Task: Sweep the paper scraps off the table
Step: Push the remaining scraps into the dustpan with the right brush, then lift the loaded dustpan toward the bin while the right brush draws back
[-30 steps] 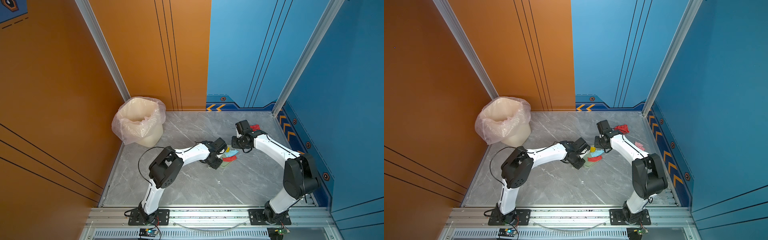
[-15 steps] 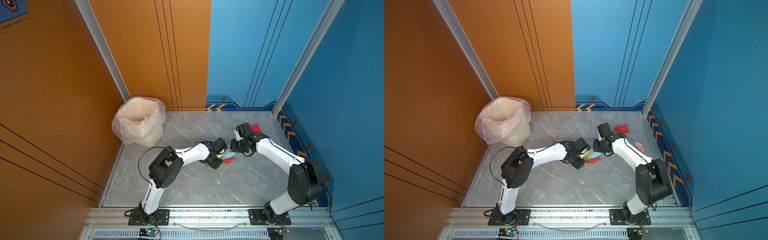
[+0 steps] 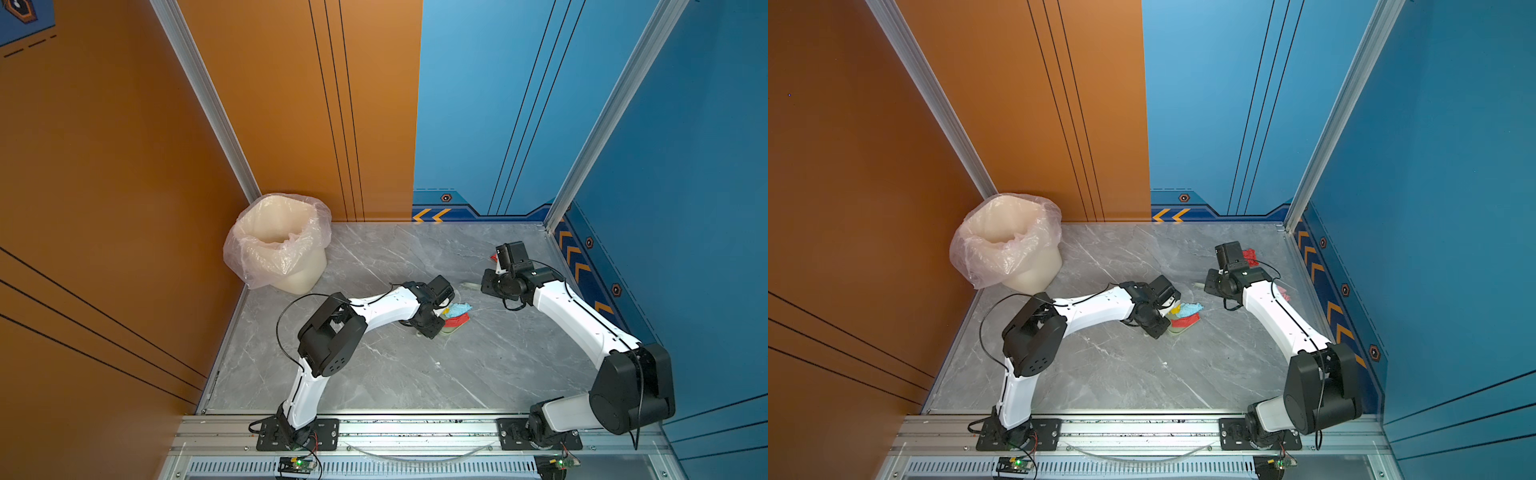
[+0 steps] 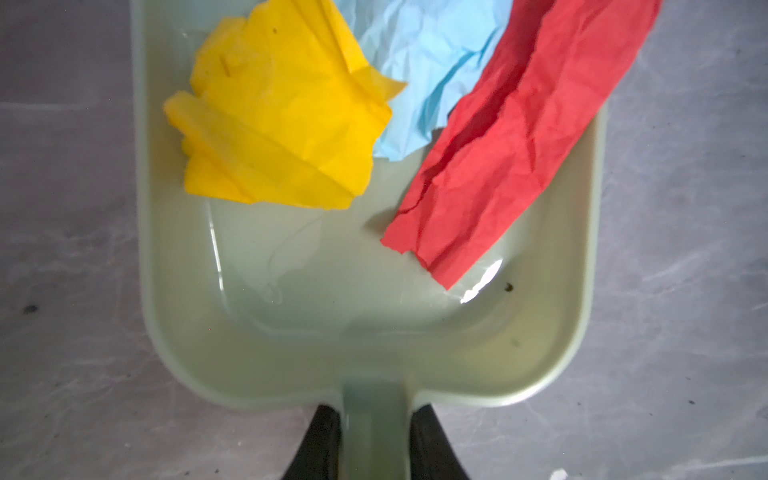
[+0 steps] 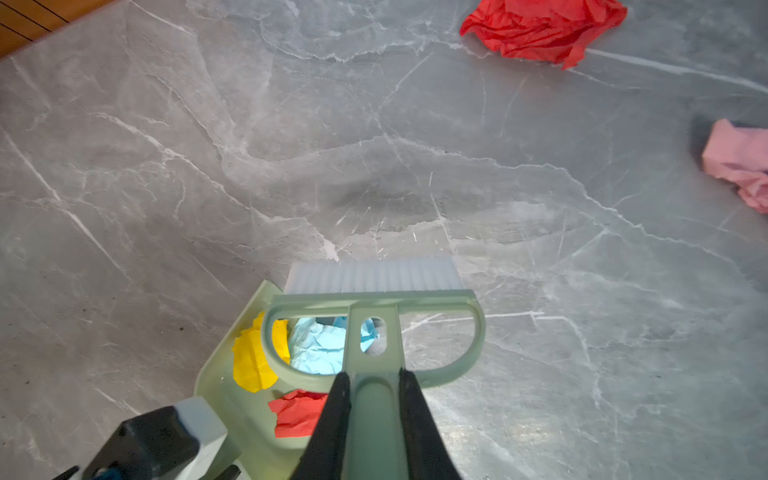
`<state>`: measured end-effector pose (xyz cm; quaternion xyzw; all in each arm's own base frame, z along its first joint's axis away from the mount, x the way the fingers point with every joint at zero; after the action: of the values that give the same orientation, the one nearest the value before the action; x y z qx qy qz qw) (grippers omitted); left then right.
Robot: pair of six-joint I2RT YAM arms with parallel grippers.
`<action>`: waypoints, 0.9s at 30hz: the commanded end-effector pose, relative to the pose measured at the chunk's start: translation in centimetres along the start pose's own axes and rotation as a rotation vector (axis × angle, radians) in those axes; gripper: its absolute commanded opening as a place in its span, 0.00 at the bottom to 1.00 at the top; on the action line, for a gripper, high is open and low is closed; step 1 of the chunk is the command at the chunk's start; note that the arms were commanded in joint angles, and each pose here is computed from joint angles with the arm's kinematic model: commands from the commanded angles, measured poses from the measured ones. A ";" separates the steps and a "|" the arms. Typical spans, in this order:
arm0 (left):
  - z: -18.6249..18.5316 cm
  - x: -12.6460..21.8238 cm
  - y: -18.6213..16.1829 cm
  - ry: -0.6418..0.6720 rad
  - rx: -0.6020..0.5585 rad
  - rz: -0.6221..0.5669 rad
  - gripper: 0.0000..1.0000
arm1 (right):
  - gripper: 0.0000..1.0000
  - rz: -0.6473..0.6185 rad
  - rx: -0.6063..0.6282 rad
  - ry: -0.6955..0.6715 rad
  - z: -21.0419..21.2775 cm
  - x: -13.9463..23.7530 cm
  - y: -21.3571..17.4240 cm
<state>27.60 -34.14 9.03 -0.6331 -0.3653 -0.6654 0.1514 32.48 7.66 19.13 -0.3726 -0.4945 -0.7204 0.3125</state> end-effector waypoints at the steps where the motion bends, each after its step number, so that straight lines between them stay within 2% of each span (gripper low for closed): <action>1: -0.4 -0.1 0.1 0.013 -0.008 0.016 0.00 | 0.00 0.060 -0.007 -0.104 -1.7 -0.6 -2.2; 5: -0.3 -0.2 0.1 0.015 -0.004 0.016 0.00 | 0.00 0.099 0.023 -0.128 -1.7 -1.3 -3.9; 15: -0.4 -0.1 0.2 0.014 0.002 0.012 0.00 | 0.00 0.146 0.108 -0.055 1.3 -1.3 -5.9; 27: -0.3 0.9 0.4 0.025 0.002 -0.010 0.00 | 0.00 0.012 0.064 -0.062 -0.2 1.7 -3.4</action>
<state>27.67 -34.13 9.08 -0.6310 -0.3658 -0.6670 0.1522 28.97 9.73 17.43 -0.3842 -0.5174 -0.6836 0.3425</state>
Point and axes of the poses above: each gripper's point midway between its finger pads, its own x axis back along the fingers, its own z axis along the line the jaws close on, y = z × x, the point moved 6 cm from there along x, back along the fingers, and after that the axes turned 3 degrees about -x, right-handed, at the moved point
